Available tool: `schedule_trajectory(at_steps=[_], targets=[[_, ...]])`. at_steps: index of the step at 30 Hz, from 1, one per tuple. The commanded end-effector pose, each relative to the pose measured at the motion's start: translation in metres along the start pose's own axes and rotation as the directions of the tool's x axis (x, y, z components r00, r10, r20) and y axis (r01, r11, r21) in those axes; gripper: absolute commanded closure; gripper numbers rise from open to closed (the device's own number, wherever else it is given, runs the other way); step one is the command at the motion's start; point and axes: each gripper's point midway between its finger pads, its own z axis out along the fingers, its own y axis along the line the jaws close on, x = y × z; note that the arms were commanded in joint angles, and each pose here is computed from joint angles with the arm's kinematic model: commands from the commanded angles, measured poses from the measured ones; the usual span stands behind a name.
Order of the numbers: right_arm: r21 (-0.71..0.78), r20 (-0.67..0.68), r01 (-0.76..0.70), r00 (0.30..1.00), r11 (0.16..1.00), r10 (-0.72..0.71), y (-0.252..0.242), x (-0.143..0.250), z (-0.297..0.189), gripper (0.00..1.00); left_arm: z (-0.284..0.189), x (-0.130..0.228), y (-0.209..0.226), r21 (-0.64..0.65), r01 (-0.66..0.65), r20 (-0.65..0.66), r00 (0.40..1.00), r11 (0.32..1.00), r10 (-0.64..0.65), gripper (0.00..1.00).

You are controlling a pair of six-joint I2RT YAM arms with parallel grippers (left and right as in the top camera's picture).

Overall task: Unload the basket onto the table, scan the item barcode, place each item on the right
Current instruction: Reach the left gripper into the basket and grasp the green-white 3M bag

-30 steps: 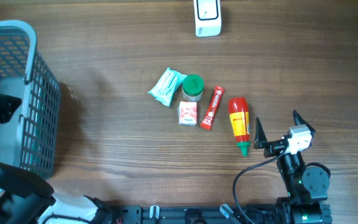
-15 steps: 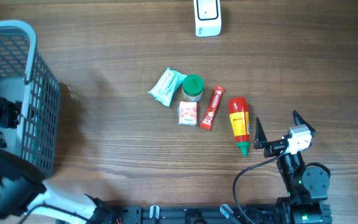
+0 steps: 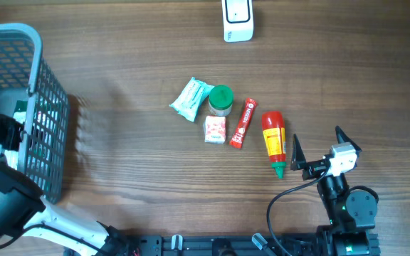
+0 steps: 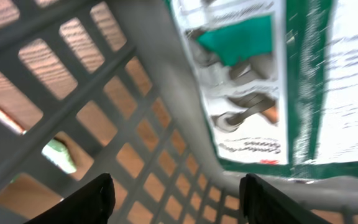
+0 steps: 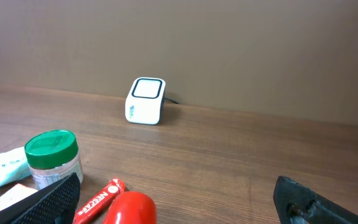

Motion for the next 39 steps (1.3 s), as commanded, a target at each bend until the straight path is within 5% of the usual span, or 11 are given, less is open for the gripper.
schedule_trajectory(at_steps=[1, 6, 14, 20, 28, 29, 31, 34, 39], targets=[[0.014, 0.008, 0.018, 1.0, 1.0, -0.018, -0.002, -0.002, 0.0, 0.0, -0.003, -0.029, -0.014, 0.045, 0.014, 0.117, 0.993, 0.999, -0.019, 0.33], [0.014, 0.008, 0.018, 1.0, 1.0, -0.018, -0.002, -0.002, 0.0, 0.0, -0.012, -0.063, -0.03, 0.146, 0.027, 0.311, 0.948, 0.989, -0.071, 0.29], [0.014, 0.008, 0.018, 1.0, 1.0, -0.018, -0.002, -0.002, 0.0, 0.0, -0.019, -0.079, -0.052, 0.264, 0.029, 0.397, 0.908, 0.964, -0.136, 0.16], [0.014, 0.008, 0.018, 1.0, 1.0, -0.018, -0.002, -0.002, 0.0, 0.0, 0.006, -0.087, -0.061, 0.227, 0.042, 0.414, 0.9, 0.973, -0.135, 0.0], [0.014, 0.008, 0.018, 1.0, 1.0, -0.018, -0.002, -0.002, 0.0, 0.0, 0.054, -0.1, -0.074, 0.142, 0.077, 0.429, 0.894, 0.987, -0.131, 0.0], [0.014, 0.008, 0.018, 1.0, 1.0, -0.018, -0.002, -0.002, 0.0, 0.0, 0.059, -0.103, -0.072, 0.124, 0.082, 0.437, 0.89, 0.989, -0.129, 0.11], [0.014, 0.008, 0.018, 1.0, 1.0, -0.018, -0.002, -0.002, 0.0, 0.0, 0.069, -0.106, -0.066, 0.077, 0.092, 0.454, 0.883, 0.993, -0.117, 0.58], [0.014, 0.008, 0.018, 1.0, 1.0, -0.018, -0.002, -0.002, 0.0, 0.0, 0.077, -0.099, -0.057, 0.026, 0.111, 0.42, 0.901, 0.993, -0.112, 0.96], [0.014, 0.008, 0.018, 1.0, 1.0, -0.018, -0.002, -0.002, 0.0, 0.0, 0.052, -0.081, -0.054, 0.048, 0.106, 0.357, 0.927, 0.993, -0.116, 0.96]])
